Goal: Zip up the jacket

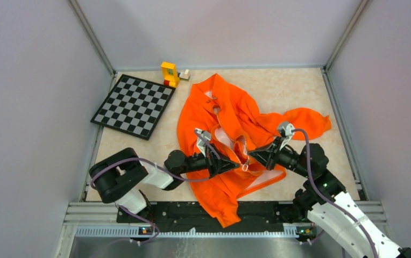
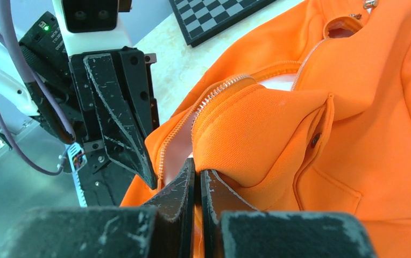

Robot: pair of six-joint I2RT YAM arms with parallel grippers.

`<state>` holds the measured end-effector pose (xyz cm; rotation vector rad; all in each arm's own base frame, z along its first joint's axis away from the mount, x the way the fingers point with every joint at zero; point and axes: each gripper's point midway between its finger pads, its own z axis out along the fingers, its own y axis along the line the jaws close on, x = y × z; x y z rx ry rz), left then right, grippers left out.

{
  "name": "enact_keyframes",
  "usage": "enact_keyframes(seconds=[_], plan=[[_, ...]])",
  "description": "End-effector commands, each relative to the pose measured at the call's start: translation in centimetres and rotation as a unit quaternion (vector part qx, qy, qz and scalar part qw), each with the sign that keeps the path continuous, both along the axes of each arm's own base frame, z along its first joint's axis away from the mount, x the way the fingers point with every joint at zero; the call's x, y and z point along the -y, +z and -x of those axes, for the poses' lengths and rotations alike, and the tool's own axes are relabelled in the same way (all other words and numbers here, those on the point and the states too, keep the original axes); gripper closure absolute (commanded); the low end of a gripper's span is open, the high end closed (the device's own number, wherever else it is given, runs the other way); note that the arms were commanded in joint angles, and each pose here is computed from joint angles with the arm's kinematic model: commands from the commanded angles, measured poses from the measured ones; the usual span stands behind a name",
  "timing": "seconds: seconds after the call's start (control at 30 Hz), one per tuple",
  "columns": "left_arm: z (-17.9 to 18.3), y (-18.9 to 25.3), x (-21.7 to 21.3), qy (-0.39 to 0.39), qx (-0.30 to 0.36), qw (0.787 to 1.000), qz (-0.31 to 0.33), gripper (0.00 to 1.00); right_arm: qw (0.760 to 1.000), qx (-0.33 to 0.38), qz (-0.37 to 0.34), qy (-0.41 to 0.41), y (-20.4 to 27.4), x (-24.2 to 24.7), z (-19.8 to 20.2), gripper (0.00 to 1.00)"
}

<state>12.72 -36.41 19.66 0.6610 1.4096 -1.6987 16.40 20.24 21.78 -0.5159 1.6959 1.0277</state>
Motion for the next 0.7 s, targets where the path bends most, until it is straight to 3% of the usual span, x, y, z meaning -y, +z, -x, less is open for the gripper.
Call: enact_keyframes(seconds=[0.0,0.33,0.67], plan=[[0.3,5.4,-0.4,-0.001,0.066,0.993,0.098,1.00,0.999,0.013,-0.022,0.030,2.0,-0.7,0.6,1.00],[-0.1,5.7,-0.2,0.005,0.073,0.992,0.098,1.00,0.997,0.007,-0.057,0.047,2.4,-1.4,1.0,1.00],[-0.4,6.2,-0.4,0.019,0.072,0.992,0.105,1.00,0.998,-0.013,-0.041,0.051,1.1,-1.8,0.6,1.00]])
